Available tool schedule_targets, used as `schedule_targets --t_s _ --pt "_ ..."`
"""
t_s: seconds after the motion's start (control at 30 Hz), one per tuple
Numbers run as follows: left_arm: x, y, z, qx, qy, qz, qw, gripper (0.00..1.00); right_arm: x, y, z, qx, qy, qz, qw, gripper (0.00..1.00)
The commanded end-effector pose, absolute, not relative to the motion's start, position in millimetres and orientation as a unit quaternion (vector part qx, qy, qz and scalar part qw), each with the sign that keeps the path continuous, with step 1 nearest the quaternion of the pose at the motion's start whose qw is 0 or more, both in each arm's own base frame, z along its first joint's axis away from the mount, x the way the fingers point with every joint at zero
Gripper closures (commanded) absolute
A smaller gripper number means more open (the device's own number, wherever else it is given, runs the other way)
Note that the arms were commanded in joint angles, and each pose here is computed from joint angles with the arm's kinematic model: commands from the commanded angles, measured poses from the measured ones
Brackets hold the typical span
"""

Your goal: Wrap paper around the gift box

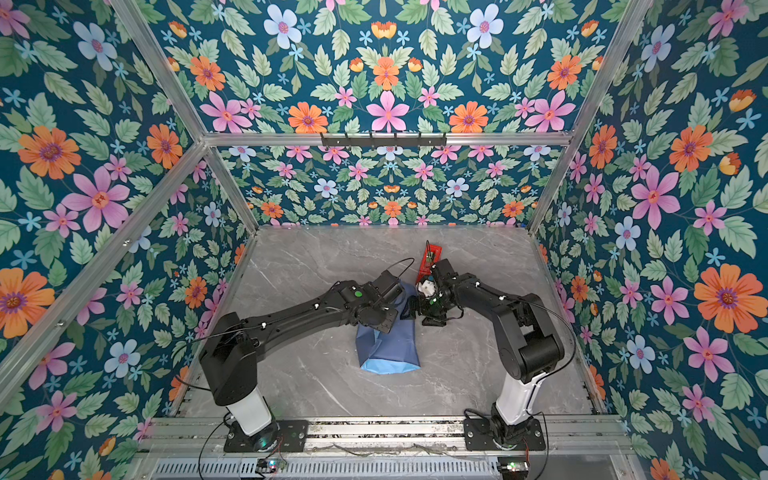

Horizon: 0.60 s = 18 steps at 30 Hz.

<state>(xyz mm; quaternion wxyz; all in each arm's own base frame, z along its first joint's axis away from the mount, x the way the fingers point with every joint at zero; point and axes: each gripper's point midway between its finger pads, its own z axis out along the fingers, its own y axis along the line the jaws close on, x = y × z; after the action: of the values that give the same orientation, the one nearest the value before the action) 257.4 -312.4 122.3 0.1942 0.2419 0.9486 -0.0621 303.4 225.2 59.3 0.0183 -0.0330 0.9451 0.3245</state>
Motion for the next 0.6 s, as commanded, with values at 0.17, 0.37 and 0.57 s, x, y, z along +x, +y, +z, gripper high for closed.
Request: schedule_targets --t_s 0.17,0.37,0.57 --pt "257 -272 132 0.225 0.953 -0.021 0.202 1.00 294 197 34 -0.012 0.972 0.236 0.004 0.12" --pt "261 -280 135 0.224 0.952 -0.035 0.204 1.00 294 197 34 -0.012 0.972 0.236 0.004 0.12" --pt "267 -289 127 0.245 0.950 -0.022 0.192 1.00 295 197 35 -0.011 0.971 0.237 0.005 0.12"
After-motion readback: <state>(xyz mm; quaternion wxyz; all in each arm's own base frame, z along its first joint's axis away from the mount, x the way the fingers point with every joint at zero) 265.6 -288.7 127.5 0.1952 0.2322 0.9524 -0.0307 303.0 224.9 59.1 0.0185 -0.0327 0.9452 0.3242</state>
